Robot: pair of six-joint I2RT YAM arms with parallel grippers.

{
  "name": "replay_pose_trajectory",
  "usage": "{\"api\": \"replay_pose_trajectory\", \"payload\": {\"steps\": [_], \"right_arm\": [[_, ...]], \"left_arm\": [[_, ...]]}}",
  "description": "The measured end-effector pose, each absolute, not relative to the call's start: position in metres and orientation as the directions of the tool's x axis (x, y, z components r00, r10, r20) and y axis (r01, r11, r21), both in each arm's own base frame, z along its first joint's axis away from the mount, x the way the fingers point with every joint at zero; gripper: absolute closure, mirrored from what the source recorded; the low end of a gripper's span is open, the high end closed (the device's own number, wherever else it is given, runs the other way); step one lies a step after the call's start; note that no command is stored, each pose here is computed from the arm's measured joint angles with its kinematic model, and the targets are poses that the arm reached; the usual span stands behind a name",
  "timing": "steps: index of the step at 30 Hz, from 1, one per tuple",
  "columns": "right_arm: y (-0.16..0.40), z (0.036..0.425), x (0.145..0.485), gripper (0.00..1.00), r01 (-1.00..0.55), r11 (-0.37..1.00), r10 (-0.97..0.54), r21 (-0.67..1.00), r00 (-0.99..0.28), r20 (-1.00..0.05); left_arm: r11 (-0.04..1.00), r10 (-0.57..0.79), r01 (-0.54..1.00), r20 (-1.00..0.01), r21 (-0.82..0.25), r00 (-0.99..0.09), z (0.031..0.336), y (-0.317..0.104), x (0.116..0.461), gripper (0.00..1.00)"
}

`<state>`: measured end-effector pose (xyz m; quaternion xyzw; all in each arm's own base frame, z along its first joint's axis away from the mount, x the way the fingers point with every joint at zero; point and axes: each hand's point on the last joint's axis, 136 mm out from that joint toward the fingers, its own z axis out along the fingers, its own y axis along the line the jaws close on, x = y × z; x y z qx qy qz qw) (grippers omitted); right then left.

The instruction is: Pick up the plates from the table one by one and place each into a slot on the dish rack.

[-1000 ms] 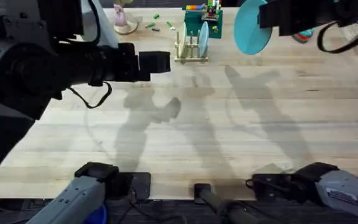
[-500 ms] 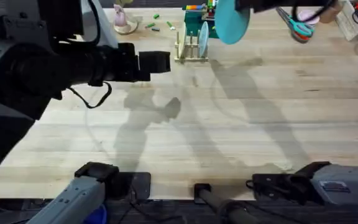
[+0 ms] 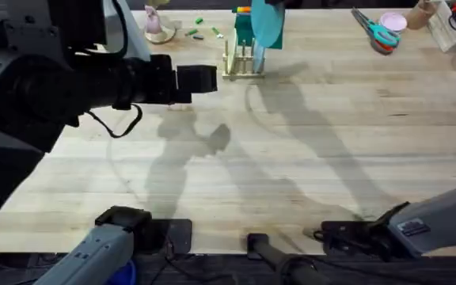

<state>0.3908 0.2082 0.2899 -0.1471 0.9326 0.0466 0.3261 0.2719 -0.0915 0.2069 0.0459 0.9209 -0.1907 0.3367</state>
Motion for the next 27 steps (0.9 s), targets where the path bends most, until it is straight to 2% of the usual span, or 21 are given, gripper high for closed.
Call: {"api": "replay_pose_trajectory", "payload": {"steps": [9,27], "right_arm": [[0.204,0.272,0.404,0.972,-0.228,0.973,-0.202,-0.034,-0.772,-0.603],[0.199,0.281,0.42,0.972,-0.065,0.998,-0.038,0.016,-0.747,-0.663]], "left_arm": [[0.923,-0.044,0.213,-0.638,-0.32,-0.769,0.207,-0.091,0.272,0.006],[0.923,-0.043,0.211,-0.633,-0.321,-0.773,0.206,-0.091,0.271,0.005]]}}
